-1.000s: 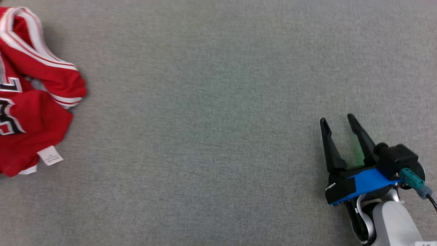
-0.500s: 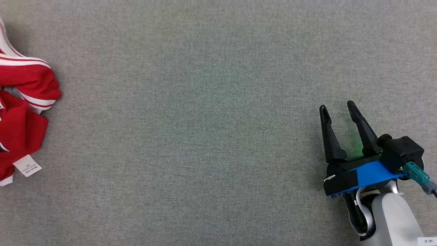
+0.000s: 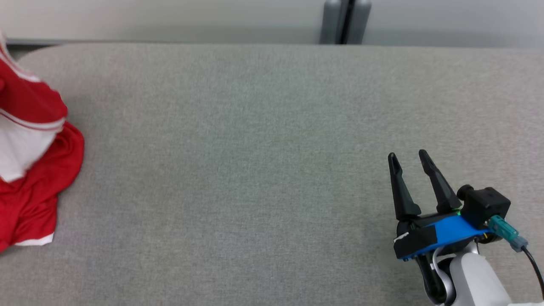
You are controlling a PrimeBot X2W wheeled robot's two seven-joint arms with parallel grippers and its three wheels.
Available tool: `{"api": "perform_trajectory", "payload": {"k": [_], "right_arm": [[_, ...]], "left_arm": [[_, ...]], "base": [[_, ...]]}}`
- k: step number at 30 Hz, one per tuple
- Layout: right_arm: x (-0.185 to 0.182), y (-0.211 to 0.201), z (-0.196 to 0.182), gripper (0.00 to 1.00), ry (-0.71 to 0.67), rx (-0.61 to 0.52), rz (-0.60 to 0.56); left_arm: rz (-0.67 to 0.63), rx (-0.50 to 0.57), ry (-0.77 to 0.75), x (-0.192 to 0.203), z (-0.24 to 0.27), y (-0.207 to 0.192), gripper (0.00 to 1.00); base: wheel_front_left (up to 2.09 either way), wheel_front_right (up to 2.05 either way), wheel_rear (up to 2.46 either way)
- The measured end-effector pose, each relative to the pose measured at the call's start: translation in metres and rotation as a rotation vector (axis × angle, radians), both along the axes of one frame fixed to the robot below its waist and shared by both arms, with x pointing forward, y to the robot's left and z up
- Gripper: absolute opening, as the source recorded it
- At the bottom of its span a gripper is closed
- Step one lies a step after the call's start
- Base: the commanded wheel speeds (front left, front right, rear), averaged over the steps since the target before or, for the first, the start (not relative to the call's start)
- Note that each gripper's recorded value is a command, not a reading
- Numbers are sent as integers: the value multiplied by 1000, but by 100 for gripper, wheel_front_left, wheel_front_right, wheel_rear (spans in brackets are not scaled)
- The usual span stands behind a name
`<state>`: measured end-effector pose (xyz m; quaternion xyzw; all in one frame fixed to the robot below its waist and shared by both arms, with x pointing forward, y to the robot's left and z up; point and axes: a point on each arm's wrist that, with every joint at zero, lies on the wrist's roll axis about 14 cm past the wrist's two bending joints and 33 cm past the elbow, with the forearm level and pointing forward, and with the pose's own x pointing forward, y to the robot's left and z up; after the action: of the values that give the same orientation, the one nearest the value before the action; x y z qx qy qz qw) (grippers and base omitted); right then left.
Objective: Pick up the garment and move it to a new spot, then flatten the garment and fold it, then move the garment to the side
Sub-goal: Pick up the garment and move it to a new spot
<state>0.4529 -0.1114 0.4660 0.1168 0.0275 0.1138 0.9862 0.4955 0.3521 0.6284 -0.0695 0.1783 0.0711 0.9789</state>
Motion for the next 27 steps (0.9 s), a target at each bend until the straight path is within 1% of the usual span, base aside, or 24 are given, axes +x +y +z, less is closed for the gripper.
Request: {"api": "perform_trajectory", "payload": {"k": [2, 6, 9, 13, 17, 20, 22, 23, 24, 27], "right_arm": [[-7, -5, 6, 100, -10, 4, -16], [-22, -20, 16, 100, -28, 9, -57], [-34, -35, 23, 100, -44, 6, -96], [-47, -59, 32, 100, -67, -4, -164], [-63, -84, 36, 100, -72, -16, -233], [-74, -99, 36, 100, -65, -23, -275], [-81, -106, 34, 100, -58, -24, -298], [-81, -106, 34, 100, -58, -24, -298], [-85, -111, 35, 100, -58, -23, -314], [-91, -116, 35, 100, -54, -25, -328]], "left_arm": [[-68, 23, -94, 5, 33, -23, 0], [-224, 32, -238, 6, 83, -87, 0], [-341, 32, -292, 5, 102, -132, 0], [-530, -1, -340, 2, 112, -204, 0], [-714, -52, -309, -8, 94, -274, 0], [-825, -133, -267, -18, 69, -321, 0], [-870, -178, -204, -24, 41, -344, 0], [-870, -178, -204, -24, 41, -344, 0], [-898, -222, -130, -30, 9, -362, 0], [-910, -278, -40, -39, -37, -382, 0]], "base": [[0, 0, 0], [0, 0, 0], [0, 0, 0], [0, 0, 0], [0, 0, 0], [0, 0, 0], [0, 0, 0], [0, 0, 0], [0, 0, 0], [0, 0, 0]]}}
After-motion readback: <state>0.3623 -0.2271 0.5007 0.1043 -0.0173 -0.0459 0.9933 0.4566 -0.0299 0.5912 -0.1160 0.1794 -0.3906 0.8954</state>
